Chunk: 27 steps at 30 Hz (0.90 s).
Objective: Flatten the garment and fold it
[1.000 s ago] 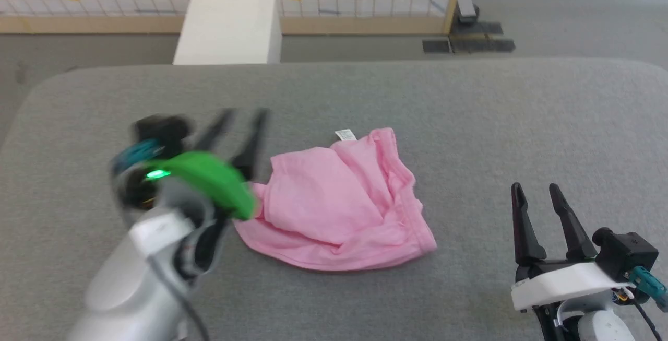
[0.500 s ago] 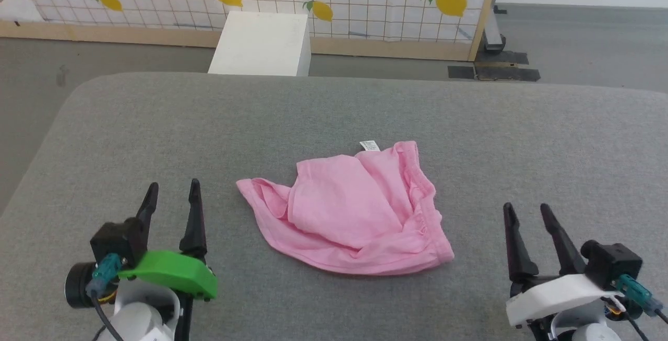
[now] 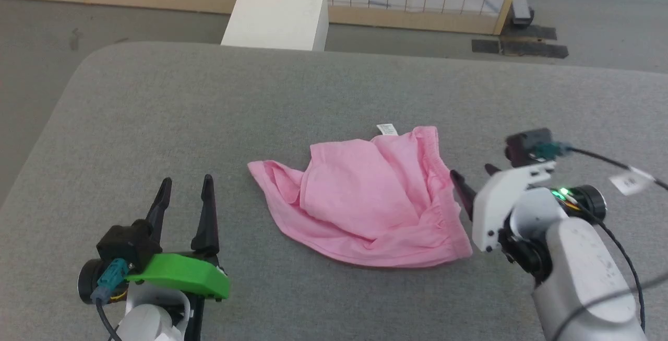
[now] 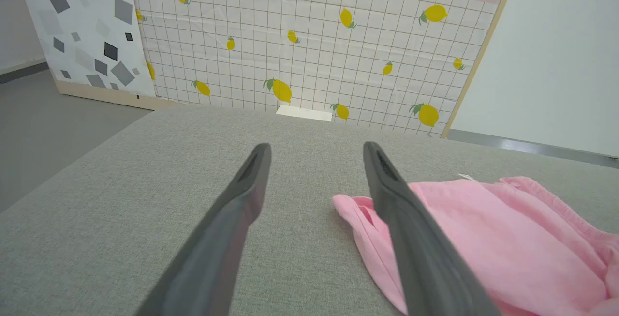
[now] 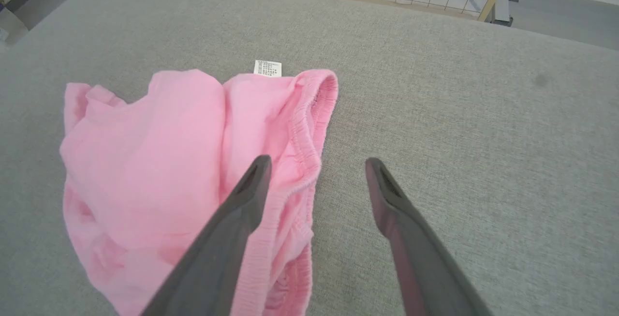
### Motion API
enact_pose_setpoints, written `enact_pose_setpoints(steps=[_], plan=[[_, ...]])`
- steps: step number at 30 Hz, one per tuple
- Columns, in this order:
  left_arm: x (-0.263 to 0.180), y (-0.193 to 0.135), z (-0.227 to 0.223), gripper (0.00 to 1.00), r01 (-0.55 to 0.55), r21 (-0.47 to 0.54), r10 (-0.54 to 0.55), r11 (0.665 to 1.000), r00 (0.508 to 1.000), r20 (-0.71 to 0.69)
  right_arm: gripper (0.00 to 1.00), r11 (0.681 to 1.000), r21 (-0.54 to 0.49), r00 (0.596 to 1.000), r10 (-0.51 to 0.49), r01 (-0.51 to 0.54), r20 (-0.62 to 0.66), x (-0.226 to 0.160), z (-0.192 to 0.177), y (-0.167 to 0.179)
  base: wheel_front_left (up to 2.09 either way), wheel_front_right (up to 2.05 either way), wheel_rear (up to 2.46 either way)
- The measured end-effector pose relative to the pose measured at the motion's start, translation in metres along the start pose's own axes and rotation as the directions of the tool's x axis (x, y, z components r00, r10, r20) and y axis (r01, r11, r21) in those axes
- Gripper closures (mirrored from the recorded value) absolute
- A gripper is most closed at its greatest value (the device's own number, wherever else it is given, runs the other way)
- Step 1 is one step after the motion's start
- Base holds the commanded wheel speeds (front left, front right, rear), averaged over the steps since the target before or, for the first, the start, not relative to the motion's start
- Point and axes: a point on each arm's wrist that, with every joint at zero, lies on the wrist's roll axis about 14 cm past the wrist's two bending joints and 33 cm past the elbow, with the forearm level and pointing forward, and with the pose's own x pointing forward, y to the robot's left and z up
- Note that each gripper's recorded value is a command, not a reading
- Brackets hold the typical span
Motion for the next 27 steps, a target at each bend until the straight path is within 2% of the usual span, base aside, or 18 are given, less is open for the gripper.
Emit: enact_pose_setpoints(steps=[6, 10, 13, 14, 15, 16, 20, 23, 25, 27], plan=[[0.003, 0.007, -0.009, 0.0, -0.017, 0.011, 0.017, 1.0, 1.0, -0.019, 0.0, 0.991, -0.13, 0.959, -0.016, -0.022, -0.284, 0.025, -0.034, 0.008, 0.0, 0.0, 0.0], [0.003, 0.012, -0.013, 0.0, -0.032, 0.009, 0.033, 0.999, 0.999, -0.03, 0.0, 0.989, -0.132, 0.916, 0.0, -0.058, -0.402, 0.032, -0.064, 0.015, 0.0, 0.0, 0.0], [0.003, 0.017, -0.017, 0.0, -0.049, 0.005, 0.049, 0.999, 0.998, -0.039, 0.0, 0.988, -0.123, 0.899, 0.025, -0.087, -0.437, 0.035, -0.076, 0.023, 0.0, 0.0, 0.0], [0.003, 0.018, -0.018, 0.0, -0.051, 0.005, 0.051, 0.999, 0.998, -0.041, 0.57, 0.99, -0.109, 0.905, 0.039, -0.094, -0.425, 0.036, -0.075, 0.025, 0.0, 0.0, 0.0], [0.003, 0.018, -0.019, 0.0, -0.054, 0.004, 0.054, 0.999, 0.998, -0.042, 0.94, 0.99, -0.101, 0.909, 0.046, -0.096, -0.415, 0.037, -0.074, 0.026, 0.0, 0.0, 0.0], [0.003, 0.018, -0.02, 0.0, -0.053, 0.0, 0.053, 0.999, 0.998, -0.044, 1.0, 0.992, -0.086, 0.917, 0.053, -0.094, -0.394, 0.038, -0.072, 0.026, 0.0, 0.0, 0.0], [0.004, 0.016, -0.02, 0.0, -0.05, -0.007, 0.049, 0.999, 0.998, -0.043, 1.0, 0.999, 0.006, 0.971, 0.037, -0.036, -0.238, 0.039, -0.041, 0.009, 0.0, 0.0, 0.0], [0.004, 0.015, -0.018, 0.0, -0.048, -0.011, 0.047, 0.999, 0.998, -0.034, 1.0, 0.994, 0.104, 0.995, -0.024, 0.034, -0.102, 0.032, -0.013, -0.019, 0.0, 0.0, 0.0], [0.005, 0.013, -0.016, 0.0, -0.039, -0.013, 0.039, 0.999, 0.999, -0.026, 1.0, 0.981, 0.165, 0.994, -0.089, 0.099, -0.066, 0.02, -0.014, -0.044, 0.0, 0.0, 0.0], [0.005, 0.009, -0.015, 0.0, -0.03, -0.017, 0.029, 0.999, 0.999, -0.022, 1.0, 0.962, 0.216, 0.985, -0.146, 0.164, -0.097, 0.006, -0.034, -0.065, 0.0, 0.0, 0.0]])
